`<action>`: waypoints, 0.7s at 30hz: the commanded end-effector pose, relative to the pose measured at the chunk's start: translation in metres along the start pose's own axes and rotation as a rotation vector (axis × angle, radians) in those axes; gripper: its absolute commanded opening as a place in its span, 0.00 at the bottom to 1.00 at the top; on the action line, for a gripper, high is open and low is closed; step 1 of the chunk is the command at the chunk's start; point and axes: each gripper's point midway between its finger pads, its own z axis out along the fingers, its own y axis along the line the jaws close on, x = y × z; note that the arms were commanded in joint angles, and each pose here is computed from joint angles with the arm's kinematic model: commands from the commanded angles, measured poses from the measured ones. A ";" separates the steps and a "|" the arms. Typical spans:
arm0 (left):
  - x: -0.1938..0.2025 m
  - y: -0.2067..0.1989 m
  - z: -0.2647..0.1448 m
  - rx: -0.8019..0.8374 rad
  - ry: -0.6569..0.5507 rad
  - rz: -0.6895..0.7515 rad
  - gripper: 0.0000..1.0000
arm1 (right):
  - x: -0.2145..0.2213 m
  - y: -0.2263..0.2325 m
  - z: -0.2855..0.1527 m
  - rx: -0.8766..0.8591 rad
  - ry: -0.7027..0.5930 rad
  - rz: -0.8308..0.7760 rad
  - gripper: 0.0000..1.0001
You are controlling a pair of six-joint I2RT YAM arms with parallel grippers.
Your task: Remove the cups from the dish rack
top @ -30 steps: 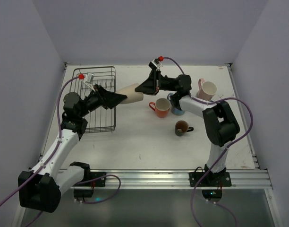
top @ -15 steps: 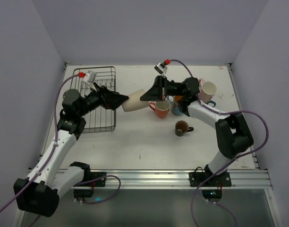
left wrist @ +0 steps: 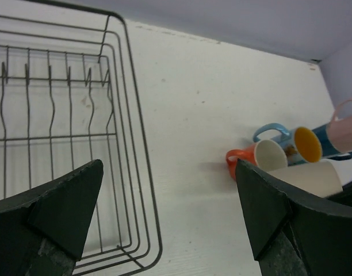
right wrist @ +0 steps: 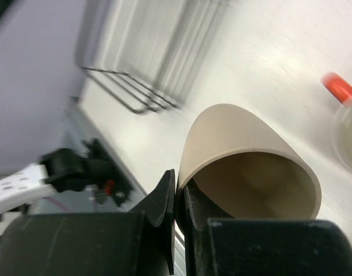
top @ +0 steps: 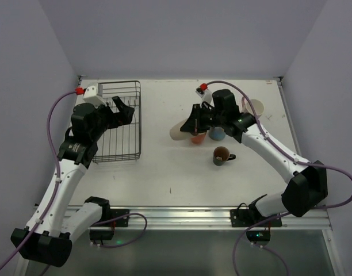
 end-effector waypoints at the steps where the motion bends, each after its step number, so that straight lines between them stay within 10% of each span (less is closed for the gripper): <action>1: 0.005 0.036 0.003 -0.191 0.032 0.044 1.00 | 0.040 -0.056 -0.017 0.374 0.112 -0.077 0.00; 21: 0.023 0.040 0.005 -0.186 0.083 0.044 1.00 | 0.105 -0.134 -0.014 0.823 0.319 -0.140 0.00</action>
